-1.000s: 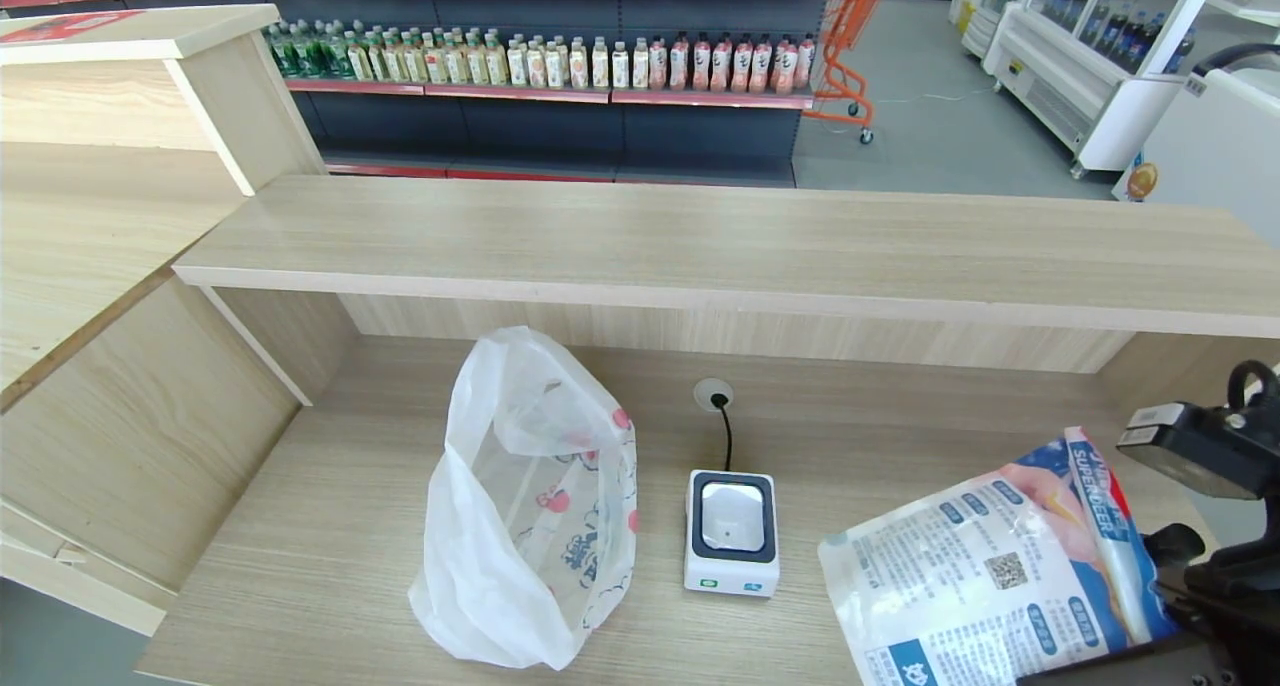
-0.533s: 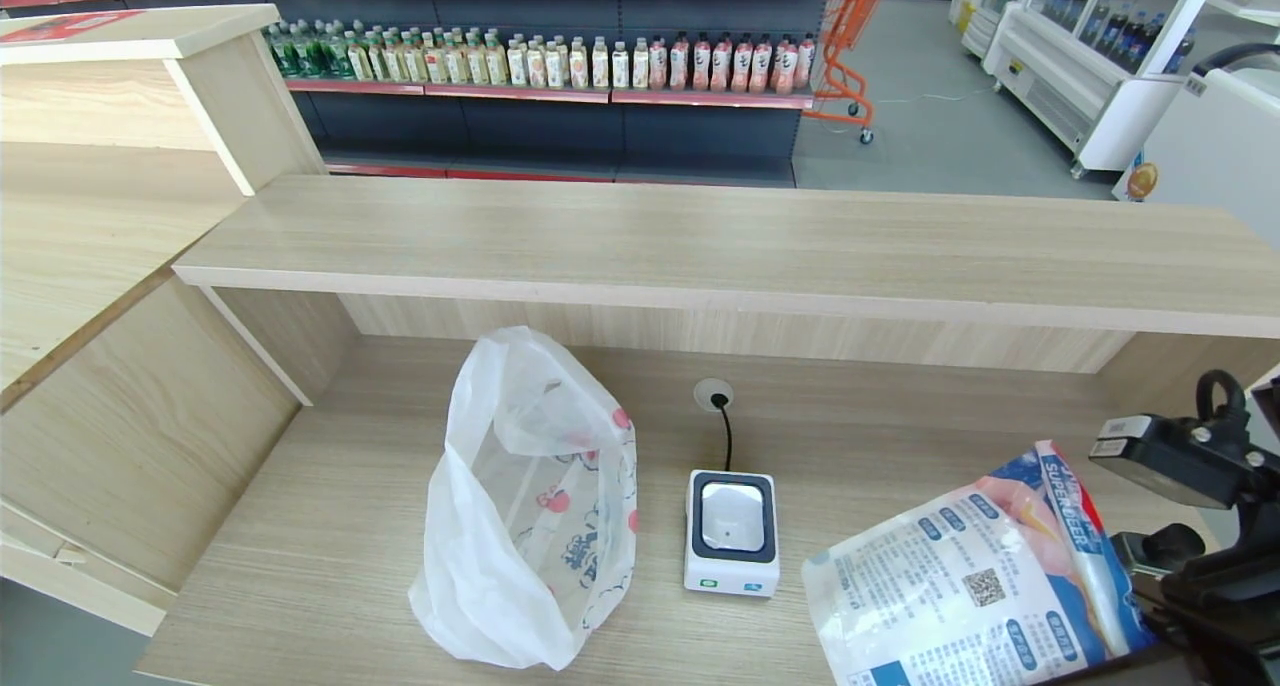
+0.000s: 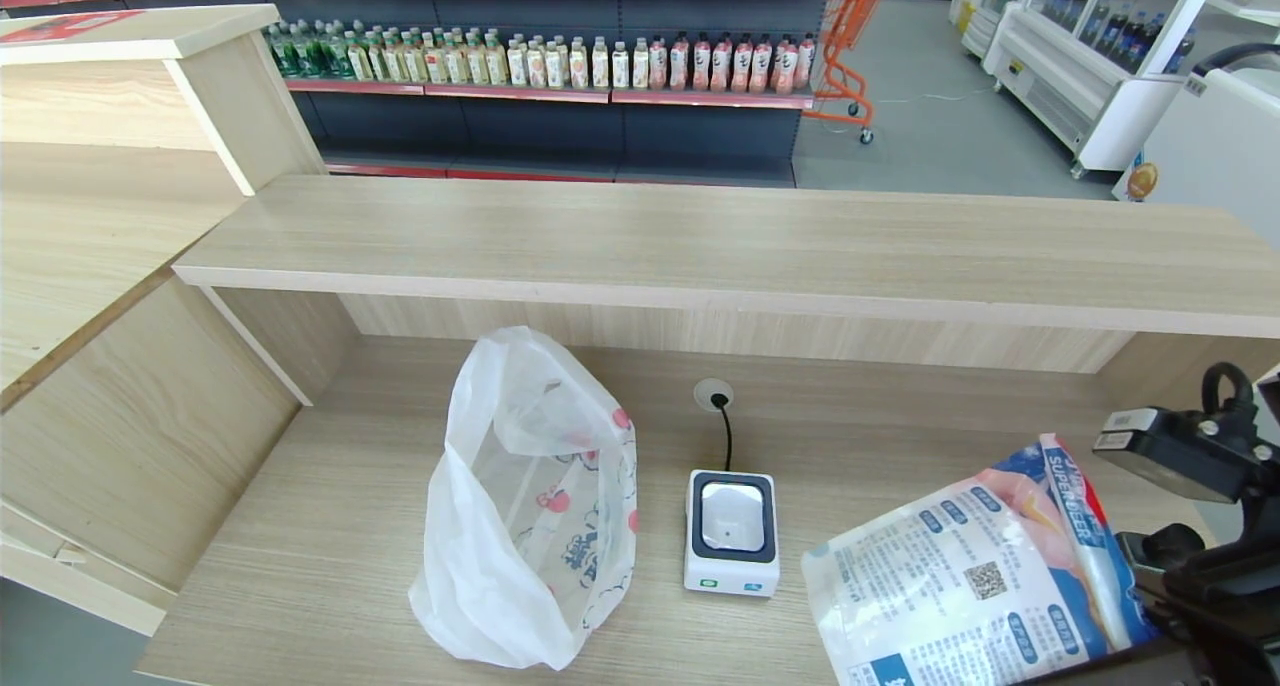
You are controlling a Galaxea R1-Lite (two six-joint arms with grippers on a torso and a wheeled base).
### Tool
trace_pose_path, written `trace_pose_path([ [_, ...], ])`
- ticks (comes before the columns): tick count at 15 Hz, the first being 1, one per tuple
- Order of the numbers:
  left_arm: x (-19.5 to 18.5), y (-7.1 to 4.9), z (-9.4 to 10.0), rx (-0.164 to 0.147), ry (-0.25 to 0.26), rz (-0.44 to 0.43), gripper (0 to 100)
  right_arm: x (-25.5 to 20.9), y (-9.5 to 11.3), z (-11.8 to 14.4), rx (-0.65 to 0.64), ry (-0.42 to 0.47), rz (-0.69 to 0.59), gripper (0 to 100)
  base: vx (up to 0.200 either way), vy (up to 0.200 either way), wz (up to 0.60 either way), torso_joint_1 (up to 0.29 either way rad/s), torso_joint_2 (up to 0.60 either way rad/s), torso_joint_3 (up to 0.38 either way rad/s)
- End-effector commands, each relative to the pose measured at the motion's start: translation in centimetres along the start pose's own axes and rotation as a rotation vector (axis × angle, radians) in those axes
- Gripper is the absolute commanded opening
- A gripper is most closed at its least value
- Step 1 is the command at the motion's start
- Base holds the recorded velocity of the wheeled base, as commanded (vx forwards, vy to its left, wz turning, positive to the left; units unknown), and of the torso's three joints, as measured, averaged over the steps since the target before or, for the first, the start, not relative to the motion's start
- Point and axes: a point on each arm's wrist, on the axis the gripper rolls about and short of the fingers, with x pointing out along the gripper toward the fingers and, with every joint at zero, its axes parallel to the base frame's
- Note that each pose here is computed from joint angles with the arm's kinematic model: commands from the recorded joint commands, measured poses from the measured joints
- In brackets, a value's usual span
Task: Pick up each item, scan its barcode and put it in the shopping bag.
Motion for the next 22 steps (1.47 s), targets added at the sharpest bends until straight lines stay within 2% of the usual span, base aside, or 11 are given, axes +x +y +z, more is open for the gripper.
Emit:
trace_pose_path([
  [1,0.0,0.0,0.0,-0.001,-0.001,0.0,100,-0.2,0.2,0.1,-0.027,-0.013,-0.011,0,0.0,0.0,0.0,0.0,0.0,0.0],
  [2,0.0,0.0,0.0,-0.001,-0.001,0.0,100,-0.3,0.2,0.3,-0.092,-0.031,-0.08,0,0.0,0.0,0.0,0.0,0.0,0.0],
  [4,0.0,0.0,0.0,-0.001,-0.001,0.002,100,-1.1,-0.1,0.6,-0.385,-0.046,-0.332,0,0.0,0.0,0.0,0.0,0.0,0.0],
  [6,0.0,0.0,0.0,-0.001,-0.001,0.0,100,-2.9,-0.3,0.7,-0.559,-0.067,-0.542,0,0.0,0.0,0.0,0.0,0.0,0.0],
  [8,0.0,0.0,0.0,-0.001,-0.001,0.0,100,-3.7,0.3,0.7,-0.727,-0.034,-0.668,0,0.0,0.0,0.0,0.0,0.0,0.0],
  [9,0.0,0.0,0.0,-0.001,-0.001,0.0,100,-4.2,0.3,0.4,-0.808,0.018,-0.76,0,0.0,0.0,0.0,0.0,0.0,0.0],
  [11,0.0,0.0,0.0,-0.001,-0.001,0.002,100,-4.2,0.1,-0.8,-0.871,0.096,-0.834,0,0.0,0.0,0.0,0.0,0.0,0.0],
  [14,0.0,0.0,0.0,-0.001,-0.001,0.002,100,-4.3,0.4,-1.9,-0.868,0.112,-0.857,0,0.0,0.0,0.0,0.0,0.0,0.0],
  [16,0.0,0.0,0.0,0.012,0.001,-0.001,100,-4.5,0.4,-1.9,-0.845,0.104,-0.884,0,0.0,0.0,0.0,0.0,0.0,0.0],
  [19,0.0,0.0,0.0,0.009,0.001,0.0,100,-4.3,0.1,-2.2,-0.713,0.061,-0.868,0,0.0,0.133,0.0,0.003,0.0,0.005],
  [22,0.0,0.0,0.0,0.016,0.001,0.002,100,-3.9,-0.3,-2.3,-0.538,-0.016,-0.778,0,0.0,0.067,0.0,-0.006,0.0,-0.001],
])
